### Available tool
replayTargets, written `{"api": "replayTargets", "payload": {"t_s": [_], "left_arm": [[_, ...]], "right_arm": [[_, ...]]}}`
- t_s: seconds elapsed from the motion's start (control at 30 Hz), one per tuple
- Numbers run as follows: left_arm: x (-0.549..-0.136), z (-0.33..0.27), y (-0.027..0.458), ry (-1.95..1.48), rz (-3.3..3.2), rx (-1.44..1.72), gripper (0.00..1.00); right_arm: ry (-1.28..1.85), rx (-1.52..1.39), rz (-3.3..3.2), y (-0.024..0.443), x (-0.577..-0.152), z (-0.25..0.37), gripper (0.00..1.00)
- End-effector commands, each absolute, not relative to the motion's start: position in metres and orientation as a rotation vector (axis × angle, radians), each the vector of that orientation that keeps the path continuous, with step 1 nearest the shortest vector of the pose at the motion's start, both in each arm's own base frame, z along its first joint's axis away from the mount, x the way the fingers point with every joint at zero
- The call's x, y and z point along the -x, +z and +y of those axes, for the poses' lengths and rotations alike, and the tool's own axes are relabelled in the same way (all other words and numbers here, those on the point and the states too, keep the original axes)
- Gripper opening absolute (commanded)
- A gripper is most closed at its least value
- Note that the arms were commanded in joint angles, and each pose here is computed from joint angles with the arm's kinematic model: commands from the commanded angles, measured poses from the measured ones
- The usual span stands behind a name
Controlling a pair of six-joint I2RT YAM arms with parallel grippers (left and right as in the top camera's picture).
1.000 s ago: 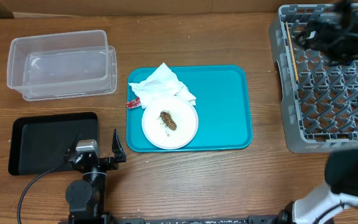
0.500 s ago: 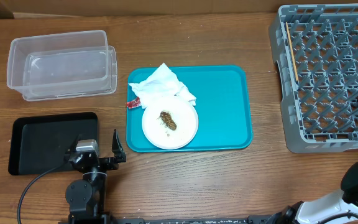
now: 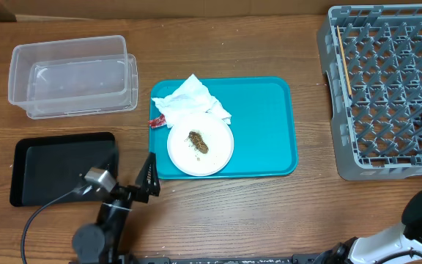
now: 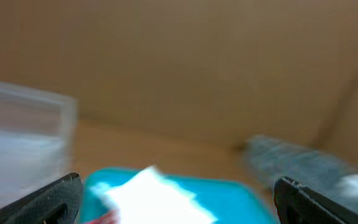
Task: Sort waste into correct bins and load items into the dishwasher
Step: 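Move the left gripper toward the white plate on the teal tray, then grasp the white plate rim with the left gripper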
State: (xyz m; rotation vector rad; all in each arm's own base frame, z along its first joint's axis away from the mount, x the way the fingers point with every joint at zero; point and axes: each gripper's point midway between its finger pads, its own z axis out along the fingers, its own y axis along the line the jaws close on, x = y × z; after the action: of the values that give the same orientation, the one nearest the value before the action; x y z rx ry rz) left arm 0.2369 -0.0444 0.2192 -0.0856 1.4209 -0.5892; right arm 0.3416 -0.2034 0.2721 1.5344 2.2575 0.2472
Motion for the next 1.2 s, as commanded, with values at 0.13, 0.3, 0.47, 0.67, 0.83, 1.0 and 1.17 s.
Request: {"api": "replayTargets", "payload": {"t_s": [0.13,0.3,0.47,0.67,0.83,1.0,1.17], "left_arm": [[-0.204,-0.081,0.277,-0.906,1.256,-0.045,1.0],[-0.203,-0.085,0.309,-0.796,1.36,-0.122,1.0],[-0.232,-0.081,0.333,-0.64,1.693,-0.166,1.0],[-0.275,-0.088,0.34,-0.754,2.047,-0.129,1.0],[-0.296,-0.133,0.338,-1.018,2.117,-0.316,1.0],[-0.321,-0.171,0.27,-0.663,2.468,-0.286,1.0],[-0.311,-0.241,0.21,-0.526,2.618,-0.48,1.0]], "right_arm": [[0.253,-1.533,2.243,0.276,-0.342,-0.204,1.0],[0.253,-1.533,2.243,0.276,-0.342,-0.204,1.0],[0.253,-1.533,2.243,0.276,-0.342,-0.204,1.0],[0.253,-1.533,2.243,0.276,-0.342,-0.204,1.0],[0.253,-1.533,2.243,0.276,-0.342,-0.204,1.0],[0.253,-1.533,2.243,0.276,-0.342,-0.204,1.0],[0.253,-1.533,2.243,0.276,-0.342,-0.204,1.0]]}}
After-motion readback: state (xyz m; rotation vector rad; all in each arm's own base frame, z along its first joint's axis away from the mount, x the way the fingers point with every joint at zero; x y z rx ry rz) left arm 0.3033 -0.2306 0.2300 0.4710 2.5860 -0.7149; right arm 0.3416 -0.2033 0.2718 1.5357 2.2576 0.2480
